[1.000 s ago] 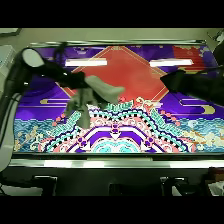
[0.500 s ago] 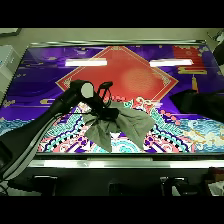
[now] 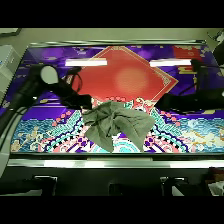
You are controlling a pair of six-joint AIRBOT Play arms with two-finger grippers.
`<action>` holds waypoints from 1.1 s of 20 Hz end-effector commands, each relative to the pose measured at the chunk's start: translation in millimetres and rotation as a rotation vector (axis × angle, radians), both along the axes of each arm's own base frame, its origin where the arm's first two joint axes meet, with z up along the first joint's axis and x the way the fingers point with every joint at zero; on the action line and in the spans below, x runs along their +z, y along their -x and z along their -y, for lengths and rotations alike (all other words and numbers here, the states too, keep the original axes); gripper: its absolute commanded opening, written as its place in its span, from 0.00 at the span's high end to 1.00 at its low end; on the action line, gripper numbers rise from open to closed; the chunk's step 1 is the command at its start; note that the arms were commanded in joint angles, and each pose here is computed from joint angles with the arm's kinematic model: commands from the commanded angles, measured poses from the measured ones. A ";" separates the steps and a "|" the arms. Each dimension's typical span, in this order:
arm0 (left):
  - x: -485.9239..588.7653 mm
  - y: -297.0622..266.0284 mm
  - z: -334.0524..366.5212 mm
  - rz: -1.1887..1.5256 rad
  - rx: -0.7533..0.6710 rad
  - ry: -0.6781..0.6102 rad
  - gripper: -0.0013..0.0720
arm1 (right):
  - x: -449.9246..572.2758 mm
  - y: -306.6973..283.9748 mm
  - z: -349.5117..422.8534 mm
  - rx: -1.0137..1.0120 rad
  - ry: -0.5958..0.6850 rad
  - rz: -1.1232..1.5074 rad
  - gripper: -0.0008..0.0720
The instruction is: Fold the clothes and pants, and hang the long-sleeved shirts on hangers.
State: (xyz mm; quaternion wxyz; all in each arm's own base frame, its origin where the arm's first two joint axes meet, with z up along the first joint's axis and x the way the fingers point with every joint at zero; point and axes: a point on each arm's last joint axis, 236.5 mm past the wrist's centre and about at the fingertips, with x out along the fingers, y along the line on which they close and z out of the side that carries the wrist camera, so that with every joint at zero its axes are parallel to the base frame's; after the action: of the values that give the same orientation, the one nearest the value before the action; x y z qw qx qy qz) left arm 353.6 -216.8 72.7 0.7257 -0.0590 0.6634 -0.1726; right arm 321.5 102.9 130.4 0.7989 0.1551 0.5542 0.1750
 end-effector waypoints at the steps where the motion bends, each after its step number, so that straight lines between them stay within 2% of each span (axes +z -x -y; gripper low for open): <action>1: 22.2 1.3 -60.3 0.032 0.101 -0.054 0.18 | -56.8 -10.8 -20.0 0.143 -0.067 -0.135 0.14; 2: 23.1 4.1 -70.8 0.029 0.125 -0.055 0.18 | -77.1 -9.4 -19.1 0.142 -0.076 -0.189 0.14; 3: 21.8 7.9 -79.9 0.021 0.146 -0.058 0.18 | -90.7 -9.2 -20.3 0.114 -0.148 -0.233 0.14; 5: 15.1 17.3 -94.4 -0.003 0.179 -0.065 0.18 | -93.3 -14.7 -10.1 0.023 -0.365 -0.250 0.14; 6: 10.1 22.7 -101.5 -0.019 0.194 -0.070 0.18 | -96.3 -13.6 8.2 -0.030 -0.431 -0.248 0.14; 8: -1.7 31.8 -111.0 -0.047 0.212 -0.077 0.18 | -118.6 -0.3 40.7 -0.151 -0.488 -0.296 0.14; 13: -26.9 42.9 -116.9 -0.089 0.224 -0.081 0.18 | -178.4 55.0 23.3 -0.180 -0.515 -0.447 0.14; 18: -26.3 32.3 -100.7 -0.048 0.214 -0.006 0.18 | -206.0 60.2 12.4 -0.218 -0.474 -0.443 0.14; 22: -25.8 32.2 -99.1 -0.049 0.214 0.001 0.18 | -220.9 58.7 -6.5 -0.203 -0.392 -0.447 0.14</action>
State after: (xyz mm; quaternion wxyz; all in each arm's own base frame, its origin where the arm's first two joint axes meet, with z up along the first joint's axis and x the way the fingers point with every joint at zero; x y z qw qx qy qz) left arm 319.4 -114.4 46.5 0.7212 -0.1290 0.6752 -0.0863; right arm 260.6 100.2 -77.3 0.6152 0.4111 0.6484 0.1790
